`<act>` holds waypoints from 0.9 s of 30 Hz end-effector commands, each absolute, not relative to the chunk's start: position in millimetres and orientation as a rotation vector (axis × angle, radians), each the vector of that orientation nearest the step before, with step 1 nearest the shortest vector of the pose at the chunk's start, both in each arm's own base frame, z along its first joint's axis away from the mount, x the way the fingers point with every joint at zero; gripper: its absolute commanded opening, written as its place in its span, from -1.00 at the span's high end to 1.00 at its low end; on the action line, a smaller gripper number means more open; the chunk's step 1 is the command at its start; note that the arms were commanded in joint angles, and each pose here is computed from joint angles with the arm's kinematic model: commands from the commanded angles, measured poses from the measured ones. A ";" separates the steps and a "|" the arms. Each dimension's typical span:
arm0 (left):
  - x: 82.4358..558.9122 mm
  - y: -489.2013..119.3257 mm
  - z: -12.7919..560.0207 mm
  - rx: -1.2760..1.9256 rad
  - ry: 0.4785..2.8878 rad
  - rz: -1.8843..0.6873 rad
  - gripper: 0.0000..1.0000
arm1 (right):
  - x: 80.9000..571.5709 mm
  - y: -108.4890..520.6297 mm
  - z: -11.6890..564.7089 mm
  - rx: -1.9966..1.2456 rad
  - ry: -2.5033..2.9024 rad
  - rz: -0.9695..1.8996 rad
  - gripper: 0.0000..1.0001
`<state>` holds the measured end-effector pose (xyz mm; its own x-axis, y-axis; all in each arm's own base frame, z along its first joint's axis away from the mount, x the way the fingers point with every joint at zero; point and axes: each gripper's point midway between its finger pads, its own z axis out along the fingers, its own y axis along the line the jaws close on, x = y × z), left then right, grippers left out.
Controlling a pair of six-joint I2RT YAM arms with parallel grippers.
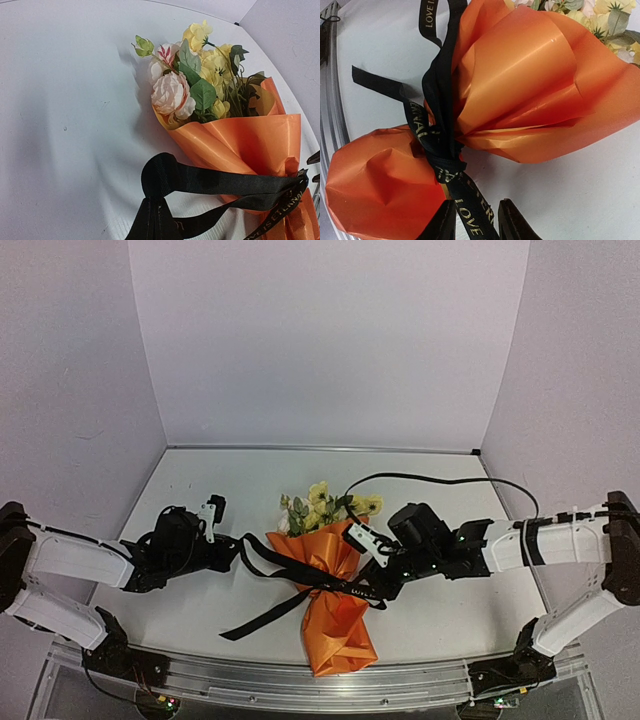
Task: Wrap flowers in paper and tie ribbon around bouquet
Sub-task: Tie the half-tied ribbon around the folded bouquet.
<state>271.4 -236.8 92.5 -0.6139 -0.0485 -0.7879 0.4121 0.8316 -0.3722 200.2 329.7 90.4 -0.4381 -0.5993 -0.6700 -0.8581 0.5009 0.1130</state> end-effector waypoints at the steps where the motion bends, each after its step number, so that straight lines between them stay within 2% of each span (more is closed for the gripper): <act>1: 278.8 -243.6 113.5 0.281 2.087 -0.696 1.00 | 197.7 335.0 90.2 -1.218 2.175 0.641 0.40; 7: 279.1 -245.0 112.8 0.286 2.090 -0.699 1.00 | 198.0 329.0 85.0 -1.225 2.202 0.614 0.43; 16: 278.7 -245.7 116.3 0.290 2.082 -0.706 1.00 | 205.6 326.4 80.6 -1.210 2.224 0.567 0.71; 21: 277.3 -246.2 117.3 0.298 2.080 -0.713 1.00 | 210.3 325.4 82.2 -1.183 2.228 0.541 1.00; 27: 269.7 -258.8 122.2 0.370 2.063 -0.792 0.95 | 218.3 317.9 88.2 -1.123 2.234 0.483 1.00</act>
<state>265.6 -242.1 90.7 -0.6257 -0.0183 -0.7798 0.4468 0.8111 -0.3776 202.8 318.4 71.0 -0.4682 -0.6358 -0.6136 -0.8435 0.5286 0.0958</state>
